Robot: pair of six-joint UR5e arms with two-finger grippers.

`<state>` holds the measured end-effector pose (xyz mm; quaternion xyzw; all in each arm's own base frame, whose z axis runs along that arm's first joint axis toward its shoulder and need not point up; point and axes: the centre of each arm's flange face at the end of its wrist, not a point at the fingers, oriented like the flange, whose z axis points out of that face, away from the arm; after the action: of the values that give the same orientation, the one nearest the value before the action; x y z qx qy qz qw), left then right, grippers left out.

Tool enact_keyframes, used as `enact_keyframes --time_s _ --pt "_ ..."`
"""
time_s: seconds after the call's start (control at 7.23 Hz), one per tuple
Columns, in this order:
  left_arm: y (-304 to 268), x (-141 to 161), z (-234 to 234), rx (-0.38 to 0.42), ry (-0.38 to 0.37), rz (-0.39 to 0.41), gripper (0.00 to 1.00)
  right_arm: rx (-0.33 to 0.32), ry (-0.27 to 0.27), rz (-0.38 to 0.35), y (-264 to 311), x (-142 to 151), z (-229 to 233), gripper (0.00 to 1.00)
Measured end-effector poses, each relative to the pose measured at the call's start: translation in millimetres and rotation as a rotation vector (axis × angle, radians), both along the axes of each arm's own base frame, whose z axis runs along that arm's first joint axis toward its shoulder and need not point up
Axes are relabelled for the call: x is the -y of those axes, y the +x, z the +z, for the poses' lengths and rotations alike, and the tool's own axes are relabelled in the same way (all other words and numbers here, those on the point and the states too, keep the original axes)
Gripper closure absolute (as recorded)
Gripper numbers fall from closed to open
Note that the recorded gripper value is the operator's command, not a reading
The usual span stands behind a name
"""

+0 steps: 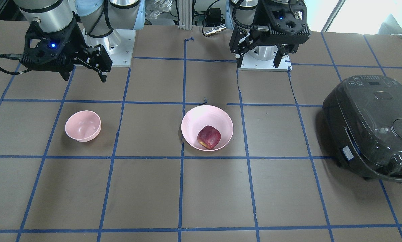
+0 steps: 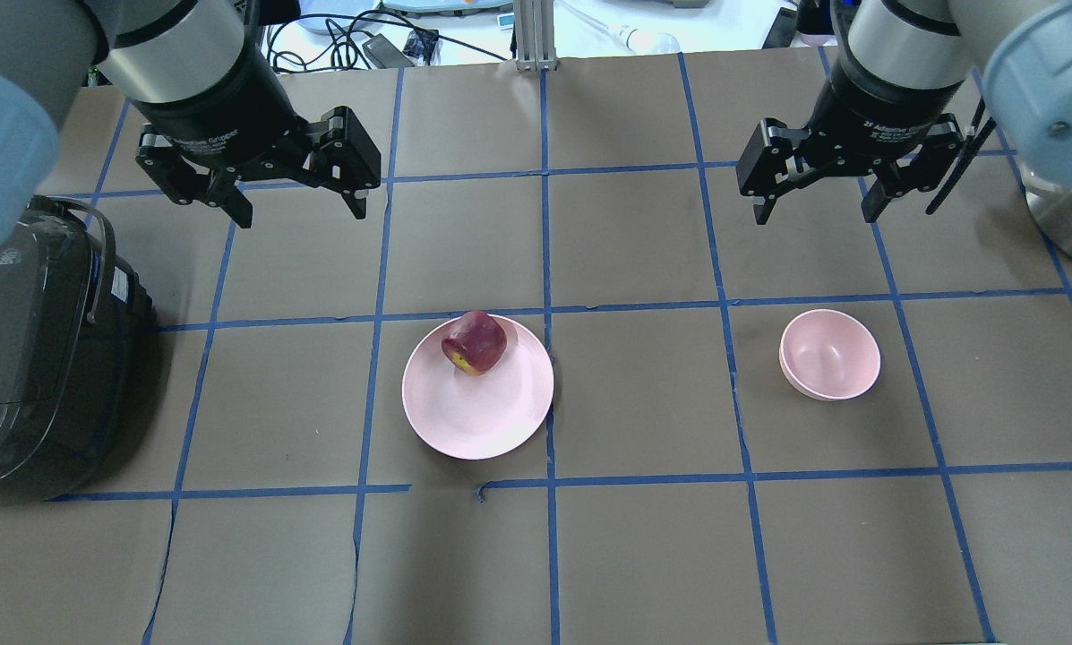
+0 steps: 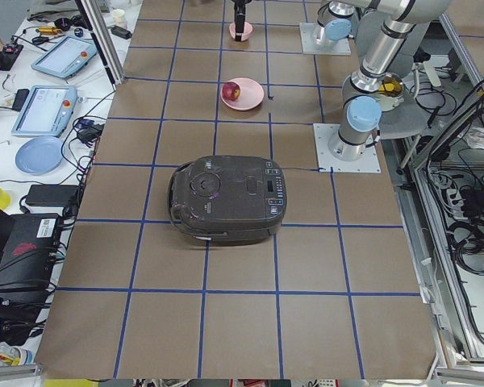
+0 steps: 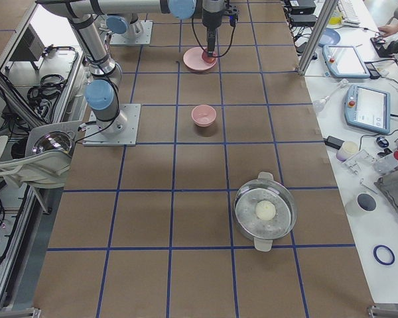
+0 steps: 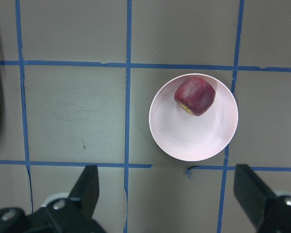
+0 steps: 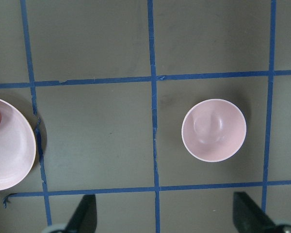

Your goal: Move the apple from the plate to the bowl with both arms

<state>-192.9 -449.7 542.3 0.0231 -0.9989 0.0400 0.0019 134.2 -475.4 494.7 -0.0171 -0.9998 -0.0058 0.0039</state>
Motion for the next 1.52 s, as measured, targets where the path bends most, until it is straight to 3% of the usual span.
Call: enact_keyframes --time_s 0.83,1.24,1.52 --pt "1 0 0 0.001 -0.001 0.001 0.0 0.003 0.019 0.014 -13 7 -10 0.0" --pt "-1 8 -11 0.002 0.02 -0.003 0.0 0.032 0.085 0.034 -91 28 -55 0.0" --pt "-12 39 -75 0.006 0.083 -0.007 0.0 0.067 0.141 -0.008 -164 39 -125 0.0"
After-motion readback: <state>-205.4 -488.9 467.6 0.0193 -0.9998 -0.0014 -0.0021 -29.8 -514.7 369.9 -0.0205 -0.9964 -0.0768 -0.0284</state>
